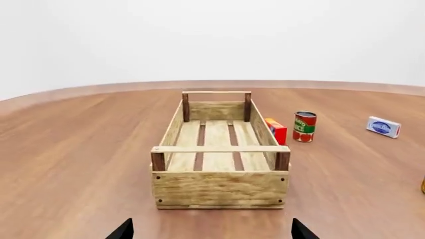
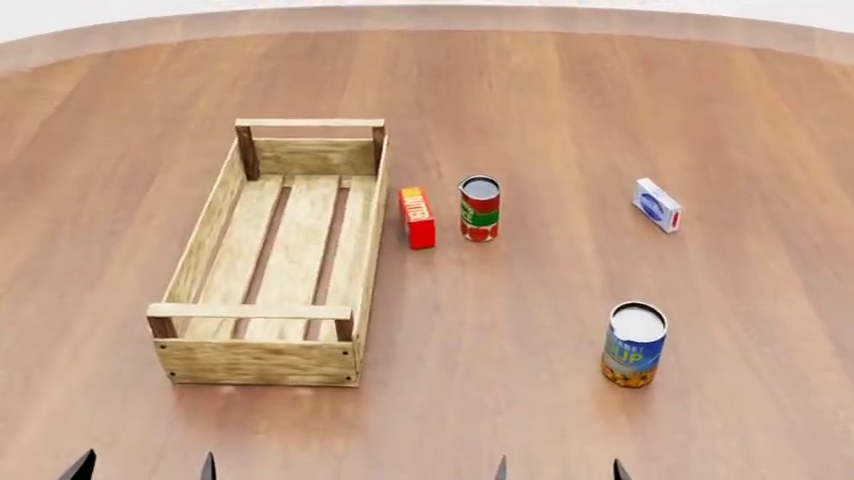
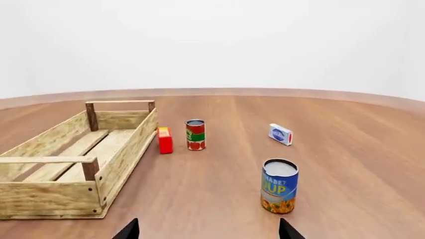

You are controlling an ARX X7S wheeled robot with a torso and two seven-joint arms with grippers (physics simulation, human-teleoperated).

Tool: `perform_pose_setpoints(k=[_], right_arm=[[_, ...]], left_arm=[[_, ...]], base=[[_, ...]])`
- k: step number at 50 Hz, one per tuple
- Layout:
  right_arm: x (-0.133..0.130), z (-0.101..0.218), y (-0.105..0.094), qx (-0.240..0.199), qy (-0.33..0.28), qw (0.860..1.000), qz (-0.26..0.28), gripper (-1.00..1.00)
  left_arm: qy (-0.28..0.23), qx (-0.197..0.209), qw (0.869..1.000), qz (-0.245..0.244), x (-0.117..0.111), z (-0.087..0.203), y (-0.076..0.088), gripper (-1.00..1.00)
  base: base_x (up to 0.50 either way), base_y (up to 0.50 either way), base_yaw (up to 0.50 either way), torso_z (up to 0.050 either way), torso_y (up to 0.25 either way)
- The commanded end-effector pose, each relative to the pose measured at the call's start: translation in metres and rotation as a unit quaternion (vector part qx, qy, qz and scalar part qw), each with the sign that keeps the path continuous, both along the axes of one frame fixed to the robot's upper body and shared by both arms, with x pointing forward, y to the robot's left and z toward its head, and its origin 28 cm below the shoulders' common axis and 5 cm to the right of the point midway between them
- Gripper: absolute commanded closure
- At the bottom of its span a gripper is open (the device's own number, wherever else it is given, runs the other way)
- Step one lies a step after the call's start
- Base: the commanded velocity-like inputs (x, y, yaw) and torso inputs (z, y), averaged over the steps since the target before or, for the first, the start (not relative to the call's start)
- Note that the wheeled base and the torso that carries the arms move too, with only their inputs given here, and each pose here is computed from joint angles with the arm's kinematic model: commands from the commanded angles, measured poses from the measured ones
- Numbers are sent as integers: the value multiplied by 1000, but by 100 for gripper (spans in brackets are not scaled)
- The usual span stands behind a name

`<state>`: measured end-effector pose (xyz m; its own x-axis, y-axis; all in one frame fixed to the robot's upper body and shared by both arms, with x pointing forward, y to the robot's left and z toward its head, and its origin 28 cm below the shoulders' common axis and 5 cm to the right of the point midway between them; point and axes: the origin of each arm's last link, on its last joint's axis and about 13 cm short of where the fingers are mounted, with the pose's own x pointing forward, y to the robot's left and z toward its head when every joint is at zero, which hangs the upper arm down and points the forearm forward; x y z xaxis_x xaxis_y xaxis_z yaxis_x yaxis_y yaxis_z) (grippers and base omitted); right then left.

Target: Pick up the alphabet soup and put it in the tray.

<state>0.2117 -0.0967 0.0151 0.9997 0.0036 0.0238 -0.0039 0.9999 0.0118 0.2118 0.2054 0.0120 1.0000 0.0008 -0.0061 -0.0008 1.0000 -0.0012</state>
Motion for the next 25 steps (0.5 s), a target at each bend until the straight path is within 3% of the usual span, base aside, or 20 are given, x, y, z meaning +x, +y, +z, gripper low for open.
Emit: perform_pose_setpoints(k=[1, 25], right_arm=[[0, 0, 1, 2, -1, 1000, 3, -100], [0, 1, 2, 2, -1, 1000, 10, -100]], left_arm=[[1, 2, 1000, -2, -1, -1, 0, -100], [2, 1, 1000, -1, 0, 0, 0, -100]], base=[[312, 418, 0, 0, 0], [355, 409, 0, 0, 0]])
